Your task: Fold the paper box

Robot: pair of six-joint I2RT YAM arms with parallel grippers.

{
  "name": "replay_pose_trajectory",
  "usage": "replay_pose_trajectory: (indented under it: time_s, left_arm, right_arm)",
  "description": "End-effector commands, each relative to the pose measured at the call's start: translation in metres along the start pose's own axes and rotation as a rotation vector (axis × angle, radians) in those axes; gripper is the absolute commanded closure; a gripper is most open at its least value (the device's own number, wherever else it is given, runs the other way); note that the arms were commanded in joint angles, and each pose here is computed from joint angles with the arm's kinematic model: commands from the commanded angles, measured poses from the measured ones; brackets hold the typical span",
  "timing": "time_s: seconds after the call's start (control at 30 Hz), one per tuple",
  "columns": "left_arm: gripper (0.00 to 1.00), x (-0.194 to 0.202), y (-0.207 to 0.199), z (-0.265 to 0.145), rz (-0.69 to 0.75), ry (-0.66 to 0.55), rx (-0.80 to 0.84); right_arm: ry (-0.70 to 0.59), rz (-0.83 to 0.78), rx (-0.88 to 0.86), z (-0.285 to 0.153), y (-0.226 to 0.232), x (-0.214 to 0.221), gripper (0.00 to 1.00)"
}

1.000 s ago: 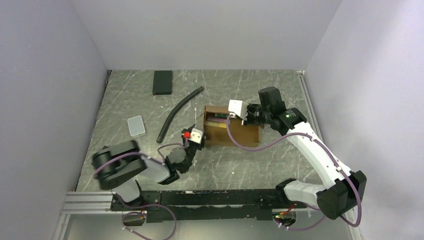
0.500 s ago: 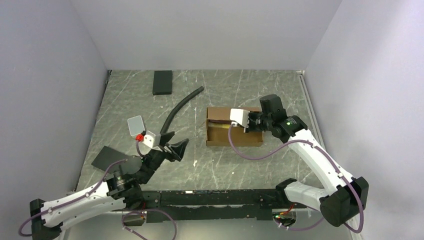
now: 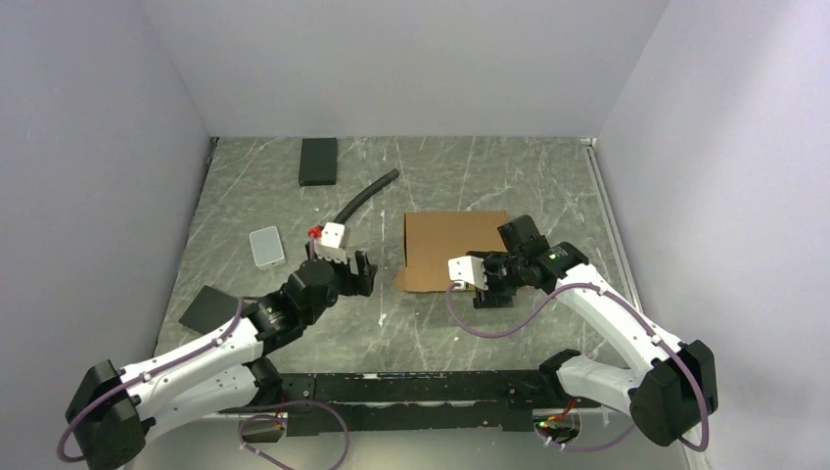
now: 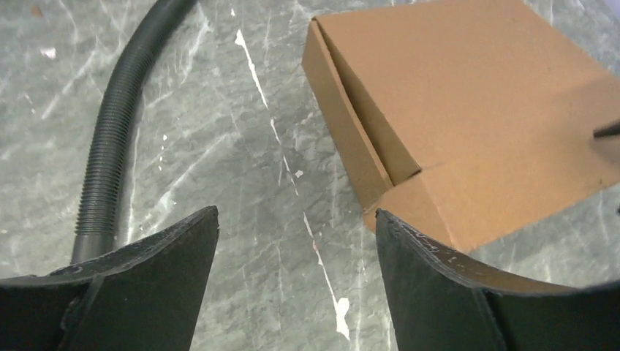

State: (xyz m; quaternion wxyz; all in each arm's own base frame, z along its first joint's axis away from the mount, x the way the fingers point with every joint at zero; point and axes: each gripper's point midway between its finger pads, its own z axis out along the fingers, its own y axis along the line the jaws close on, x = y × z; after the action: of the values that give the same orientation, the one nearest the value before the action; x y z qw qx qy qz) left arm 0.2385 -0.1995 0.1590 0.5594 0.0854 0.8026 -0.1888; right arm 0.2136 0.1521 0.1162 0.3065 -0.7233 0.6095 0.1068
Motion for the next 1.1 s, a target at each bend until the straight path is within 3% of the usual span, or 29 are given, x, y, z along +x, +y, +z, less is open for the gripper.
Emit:
replay_pose_trajectory:
  time_s: [0.0, 0.13, 0.3, 0.5, 0.73, 0.97, 1.07]
  left_arm:
    - [0.15, -0.024, -0.019, 0.013, -0.221, -0.01, 0.116]
    - [0.02, -0.017, -0.03, 0.034, -0.31, 0.046, 0.147]
    - [0.01, -0.001, -0.042, 0.061, -0.377, 0.161, 0.158]
    - [0.01, 0.023, -0.032, 0.092, -0.405, 0.27, 0.077]
    - [0.0, 0.07, -0.024, 0.117, -0.431, 0.407, 0.043]
    - [0.03, 0.098, -0.013, 0.121, -0.43, 0.476, -0.012]
    - [0.08, 0.108, -0.005, 0.121, -0.409, 0.513, -0.056]
  right_arm:
    - [-0.027, 0.004, -0.089, -0.001, 0.019, -0.007, 0.31]
    - [-0.075, 0.085, -0.071, -0.011, 0.005, -0.025, 0.29]
    - [-0.185, 0.15, -0.167, -0.01, 0.01, -0.044, 0.28]
    - [-0.063, 0.298, -0.17, 0.018, -0.002, -0.012, 0.35]
    - [-0.052, 0.4, -0.221, 0.028, -0.003, 0.002, 0.41]
    - [-0.287, 0.436, -0.215, -0.015, -0.022, -0.03, 0.39]
    - [-0.374, 0.522, -0.142, -0.031, -0.044, -0.035, 0.39]
